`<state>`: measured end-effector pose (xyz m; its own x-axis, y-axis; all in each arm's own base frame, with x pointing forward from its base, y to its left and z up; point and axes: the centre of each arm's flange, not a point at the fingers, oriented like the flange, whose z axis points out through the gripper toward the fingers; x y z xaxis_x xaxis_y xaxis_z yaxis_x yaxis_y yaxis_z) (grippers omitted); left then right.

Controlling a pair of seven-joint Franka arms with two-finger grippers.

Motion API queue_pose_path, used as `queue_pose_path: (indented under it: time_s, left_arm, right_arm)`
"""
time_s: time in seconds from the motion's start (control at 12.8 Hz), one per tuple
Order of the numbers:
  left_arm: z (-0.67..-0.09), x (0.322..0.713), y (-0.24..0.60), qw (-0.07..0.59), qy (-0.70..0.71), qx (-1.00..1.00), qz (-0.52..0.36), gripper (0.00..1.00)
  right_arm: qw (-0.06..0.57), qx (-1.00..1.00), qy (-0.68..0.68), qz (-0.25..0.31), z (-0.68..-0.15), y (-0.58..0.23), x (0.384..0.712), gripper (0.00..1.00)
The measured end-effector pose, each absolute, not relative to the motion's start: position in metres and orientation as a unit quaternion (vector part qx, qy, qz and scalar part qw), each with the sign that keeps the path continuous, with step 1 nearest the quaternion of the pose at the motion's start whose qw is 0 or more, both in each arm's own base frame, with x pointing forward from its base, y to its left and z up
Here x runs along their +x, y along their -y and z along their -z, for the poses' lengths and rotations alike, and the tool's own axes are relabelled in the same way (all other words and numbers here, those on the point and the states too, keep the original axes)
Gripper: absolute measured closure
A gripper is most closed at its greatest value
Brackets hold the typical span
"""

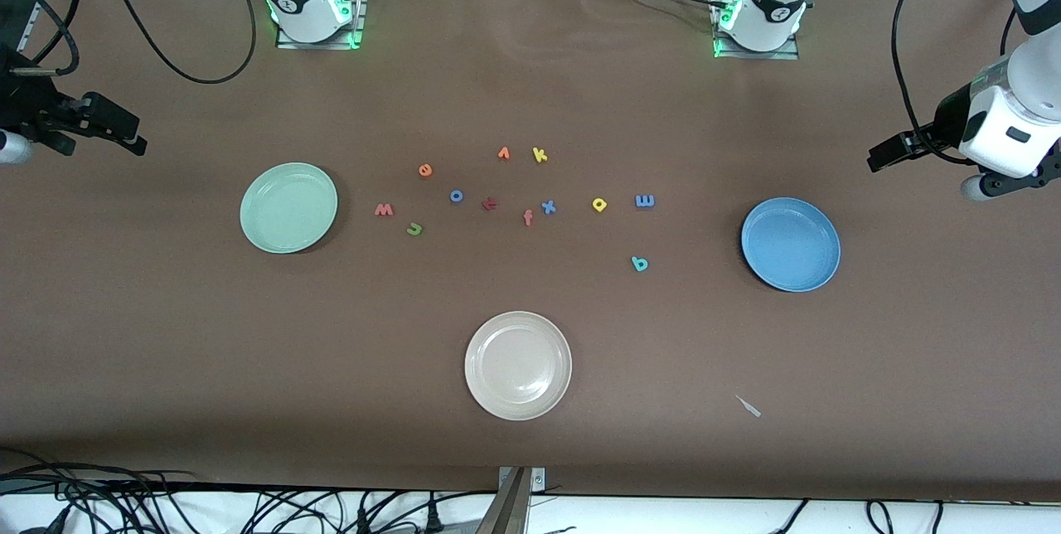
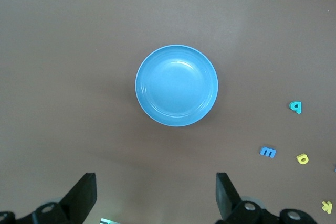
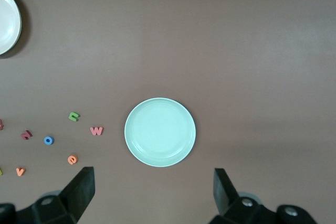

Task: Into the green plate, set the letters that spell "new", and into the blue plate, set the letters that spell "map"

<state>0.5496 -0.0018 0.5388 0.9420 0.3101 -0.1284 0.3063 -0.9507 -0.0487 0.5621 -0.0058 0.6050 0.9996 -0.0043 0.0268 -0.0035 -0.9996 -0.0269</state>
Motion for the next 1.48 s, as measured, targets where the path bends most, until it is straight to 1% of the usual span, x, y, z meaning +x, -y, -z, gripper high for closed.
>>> queue_pose_path:
  time_s: [0.78,1.01,1.48]
  left_arm:
    - [-0.5388,0.5498,0.0024,0.014,0.156,-0.985,-0.067,0.00]
    - [-0.5419,0.5545,0.0078,0.011,0.151,-0.987,-0.047,0.00]
    - [-0.5421,0.5548,0.0090,0.011,0.150,-0.988,-0.045,0.00]
  right_arm:
    - [0.013,-1.000,-0.002,0.011,-0.6036,0.0058,0.5623,0.00]
    - [0.014,-1.000,-0.002,0.005,-0.5969,0.0063,0.5653,0.00]
    - [0.013,-1.000,-0.004,0.004,-0.5960,0.0076,0.5657,0.00]
